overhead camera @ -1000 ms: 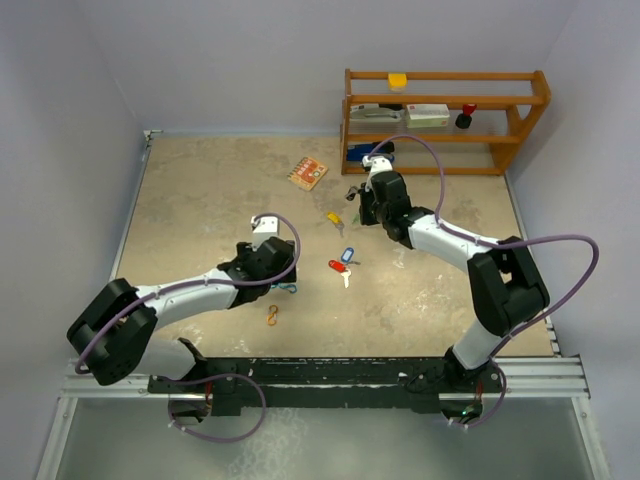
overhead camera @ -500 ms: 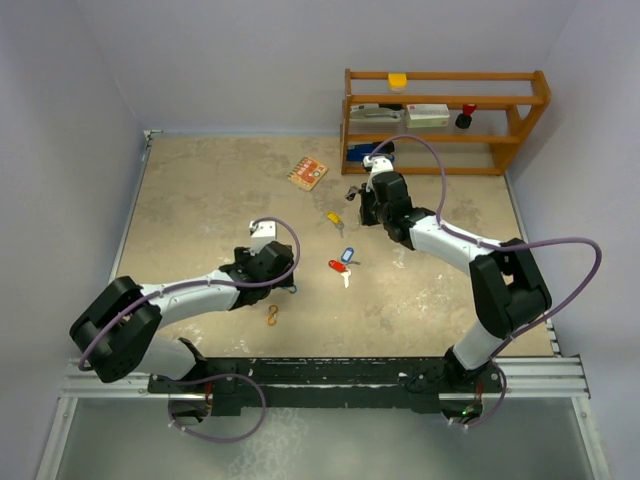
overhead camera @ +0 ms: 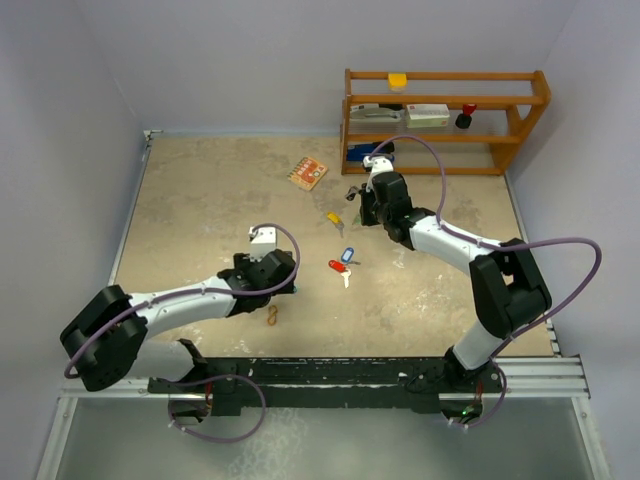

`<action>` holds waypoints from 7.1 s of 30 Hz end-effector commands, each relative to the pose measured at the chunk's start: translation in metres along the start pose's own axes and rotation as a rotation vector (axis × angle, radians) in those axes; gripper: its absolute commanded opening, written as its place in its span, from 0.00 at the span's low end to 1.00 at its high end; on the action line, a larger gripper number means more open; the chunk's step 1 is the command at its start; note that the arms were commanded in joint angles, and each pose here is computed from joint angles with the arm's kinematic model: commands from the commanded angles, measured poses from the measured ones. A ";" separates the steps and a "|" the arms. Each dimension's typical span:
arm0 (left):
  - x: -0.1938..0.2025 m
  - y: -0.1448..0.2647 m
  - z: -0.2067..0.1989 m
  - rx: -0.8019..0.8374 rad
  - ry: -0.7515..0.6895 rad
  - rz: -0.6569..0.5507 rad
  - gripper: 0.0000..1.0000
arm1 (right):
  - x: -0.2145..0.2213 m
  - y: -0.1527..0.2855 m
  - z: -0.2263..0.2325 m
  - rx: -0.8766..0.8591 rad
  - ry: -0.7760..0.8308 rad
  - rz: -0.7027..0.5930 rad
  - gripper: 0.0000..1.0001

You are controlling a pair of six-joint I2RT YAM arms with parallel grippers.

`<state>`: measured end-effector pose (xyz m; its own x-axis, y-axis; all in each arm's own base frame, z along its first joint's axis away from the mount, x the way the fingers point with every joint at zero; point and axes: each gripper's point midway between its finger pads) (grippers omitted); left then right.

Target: Put the keys on the keyring

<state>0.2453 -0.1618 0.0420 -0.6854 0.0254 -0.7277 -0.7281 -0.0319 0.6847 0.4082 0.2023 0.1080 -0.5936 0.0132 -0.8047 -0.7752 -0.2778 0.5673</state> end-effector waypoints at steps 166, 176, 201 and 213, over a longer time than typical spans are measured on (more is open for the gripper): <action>-0.034 -0.011 0.014 -0.012 0.067 -0.070 0.00 | -0.023 0.016 0.014 -0.067 0.014 -0.066 0.00; -0.116 0.005 -0.038 0.142 0.025 -0.184 0.00 | -0.018 0.022 0.058 -0.188 0.126 -0.063 0.00; -0.153 0.002 -0.111 0.391 -0.013 -0.209 0.00 | 0.004 0.065 0.135 -0.624 0.358 -0.115 0.00; -0.155 0.006 -0.119 0.436 -0.014 -0.207 0.00 | 0.012 0.061 0.140 -0.647 0.372 -0.083 0.00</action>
<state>0.3340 -0.2702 0.1225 -0.5875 0.0341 -0.8085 -0.7527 0.3439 0.5614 0.3227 0.3115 0.1432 -0.3921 -0.2441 -0.8869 -0.4762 -0.7711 0.4227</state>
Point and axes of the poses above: each gripper's point midway between its finger pads, its own y axis back along the fingers, its own z axis along the line the jaws close on, x = y × z, and after that the axes turned 5 degrees about -y, right-handed
